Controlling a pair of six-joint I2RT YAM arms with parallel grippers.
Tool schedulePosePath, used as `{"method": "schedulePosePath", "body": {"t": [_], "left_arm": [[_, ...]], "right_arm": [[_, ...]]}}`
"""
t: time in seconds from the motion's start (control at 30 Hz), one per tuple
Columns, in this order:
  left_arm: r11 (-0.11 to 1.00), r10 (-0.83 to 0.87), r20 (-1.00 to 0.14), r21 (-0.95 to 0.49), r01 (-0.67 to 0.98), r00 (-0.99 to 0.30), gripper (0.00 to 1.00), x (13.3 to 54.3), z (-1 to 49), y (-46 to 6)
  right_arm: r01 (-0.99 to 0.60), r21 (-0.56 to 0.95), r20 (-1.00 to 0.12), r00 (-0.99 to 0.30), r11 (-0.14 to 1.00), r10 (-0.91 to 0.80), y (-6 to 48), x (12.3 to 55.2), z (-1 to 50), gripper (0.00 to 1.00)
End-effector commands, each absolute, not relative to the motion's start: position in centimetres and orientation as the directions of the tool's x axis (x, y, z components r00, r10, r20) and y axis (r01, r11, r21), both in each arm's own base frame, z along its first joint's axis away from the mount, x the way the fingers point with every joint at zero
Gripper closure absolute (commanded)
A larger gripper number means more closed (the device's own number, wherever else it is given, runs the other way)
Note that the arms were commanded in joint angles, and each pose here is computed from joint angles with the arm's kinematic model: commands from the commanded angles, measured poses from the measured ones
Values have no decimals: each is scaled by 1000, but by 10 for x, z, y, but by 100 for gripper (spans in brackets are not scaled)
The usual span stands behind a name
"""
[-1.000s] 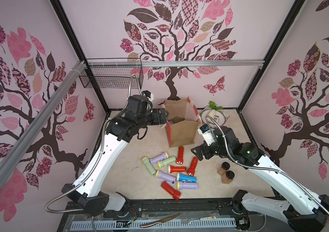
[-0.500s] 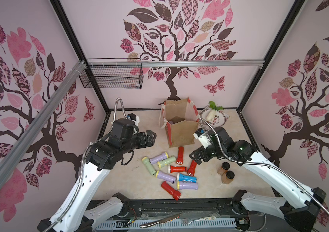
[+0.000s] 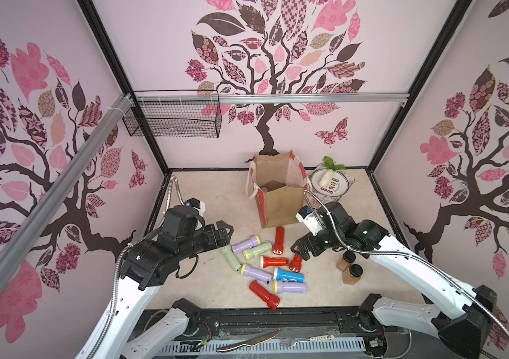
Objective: Put the flashlights into the tote bags
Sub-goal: Pick up the flashlight from the center of the board.
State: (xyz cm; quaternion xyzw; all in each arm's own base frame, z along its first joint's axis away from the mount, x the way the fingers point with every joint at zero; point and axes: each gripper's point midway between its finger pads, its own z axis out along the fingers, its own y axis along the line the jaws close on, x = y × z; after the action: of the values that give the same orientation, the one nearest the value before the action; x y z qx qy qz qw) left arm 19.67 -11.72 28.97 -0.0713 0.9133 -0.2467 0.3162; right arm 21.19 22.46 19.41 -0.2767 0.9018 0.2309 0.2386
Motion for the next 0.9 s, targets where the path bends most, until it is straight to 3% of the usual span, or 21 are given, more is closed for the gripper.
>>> {"method": "schedulePosePath", "body": {"t": [0.0, 0.47, 0.87], "left_arm": [[859, -323, -495, -511, -30, -807, 8, 191, 271, -114], [839, -416, -424, -519, -161, -804, 9, 189, 223, -105], [814, -452, -403, -551, -184, -796, 10, 205, 198, -116]], "right_arm": [[-616, 305, -537, -741, 726, -402, 230, 210, 186, 0], [-624, 339, -454, -764, 704, -459, 236, 196, 149, 2], [-423, 265, -289, -892, 866, -347, 219, 213, 117, 3]]}}
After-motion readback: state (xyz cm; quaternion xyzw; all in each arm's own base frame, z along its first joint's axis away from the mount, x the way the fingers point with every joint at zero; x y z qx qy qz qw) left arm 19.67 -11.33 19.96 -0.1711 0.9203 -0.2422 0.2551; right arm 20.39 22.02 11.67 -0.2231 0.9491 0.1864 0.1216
